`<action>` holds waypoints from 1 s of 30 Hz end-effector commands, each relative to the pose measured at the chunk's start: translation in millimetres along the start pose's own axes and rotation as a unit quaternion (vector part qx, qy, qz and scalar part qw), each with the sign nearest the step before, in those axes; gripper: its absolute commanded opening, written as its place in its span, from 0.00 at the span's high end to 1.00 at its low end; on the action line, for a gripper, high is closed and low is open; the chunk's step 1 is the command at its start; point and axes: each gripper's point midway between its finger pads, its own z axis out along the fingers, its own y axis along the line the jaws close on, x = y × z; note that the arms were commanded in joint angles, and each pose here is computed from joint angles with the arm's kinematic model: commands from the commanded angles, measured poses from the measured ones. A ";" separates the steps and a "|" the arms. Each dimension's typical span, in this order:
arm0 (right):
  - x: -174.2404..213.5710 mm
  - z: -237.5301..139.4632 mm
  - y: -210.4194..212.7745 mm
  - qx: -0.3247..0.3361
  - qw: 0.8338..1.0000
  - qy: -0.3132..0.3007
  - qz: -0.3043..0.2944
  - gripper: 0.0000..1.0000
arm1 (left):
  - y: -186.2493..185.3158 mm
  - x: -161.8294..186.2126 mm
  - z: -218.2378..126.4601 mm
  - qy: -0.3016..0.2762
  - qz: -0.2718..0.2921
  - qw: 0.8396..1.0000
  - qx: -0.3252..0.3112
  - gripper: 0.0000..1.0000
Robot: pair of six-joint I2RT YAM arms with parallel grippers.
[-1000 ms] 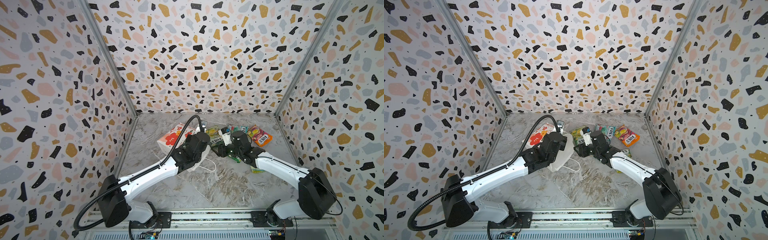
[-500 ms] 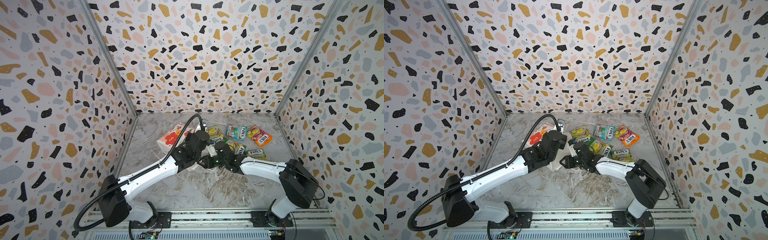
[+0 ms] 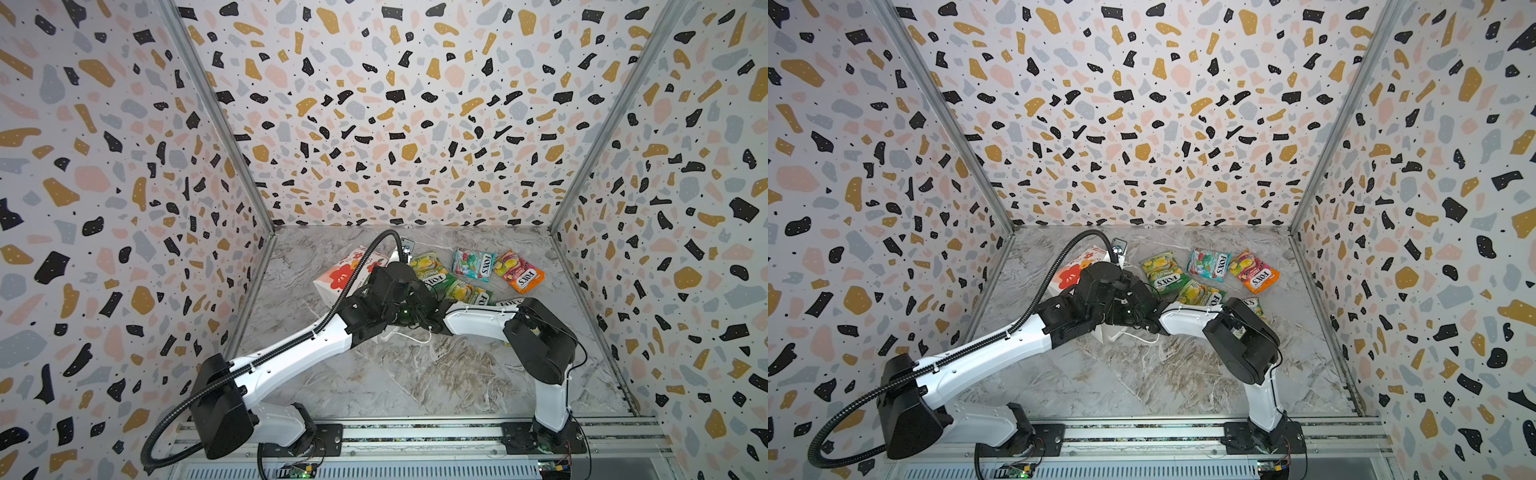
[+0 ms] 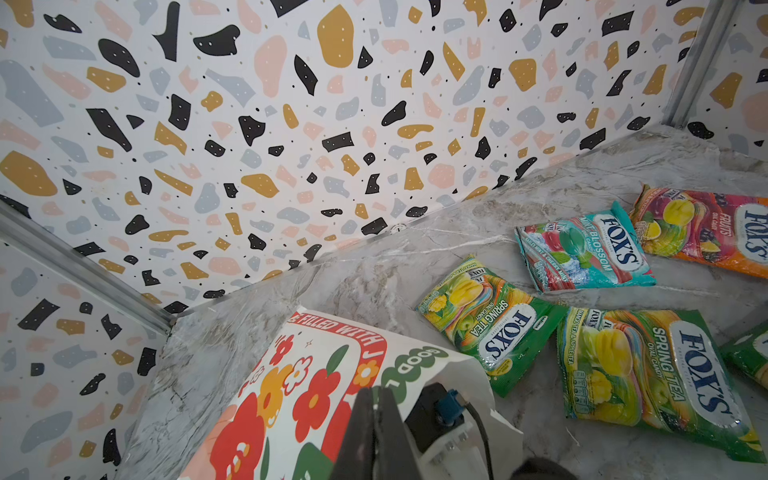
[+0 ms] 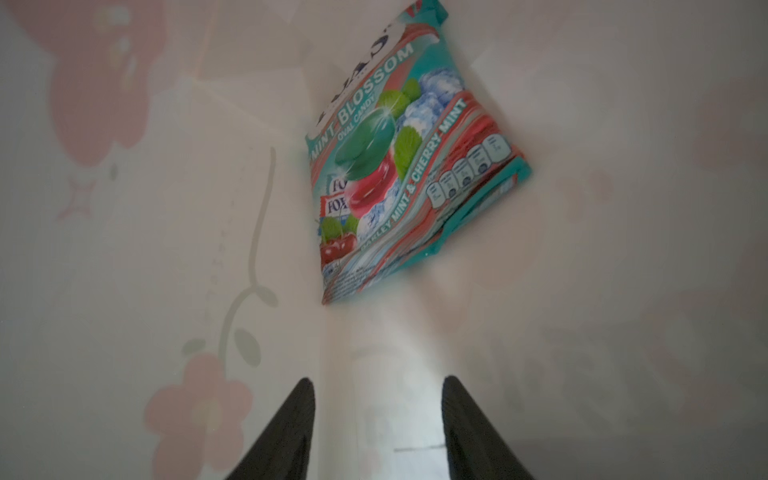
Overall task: Take the snacks out of the paper bag
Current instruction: 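Grasp the teal Mint Blossom pack inside the bag with the right gripper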
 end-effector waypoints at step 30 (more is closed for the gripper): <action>-59.9 57.3 3.9 -0.052 0.996 -0.050 0.058 0.96 | 11.0 -22.6 -18.1 -0.057 -0.047 0.996 0.049 1.00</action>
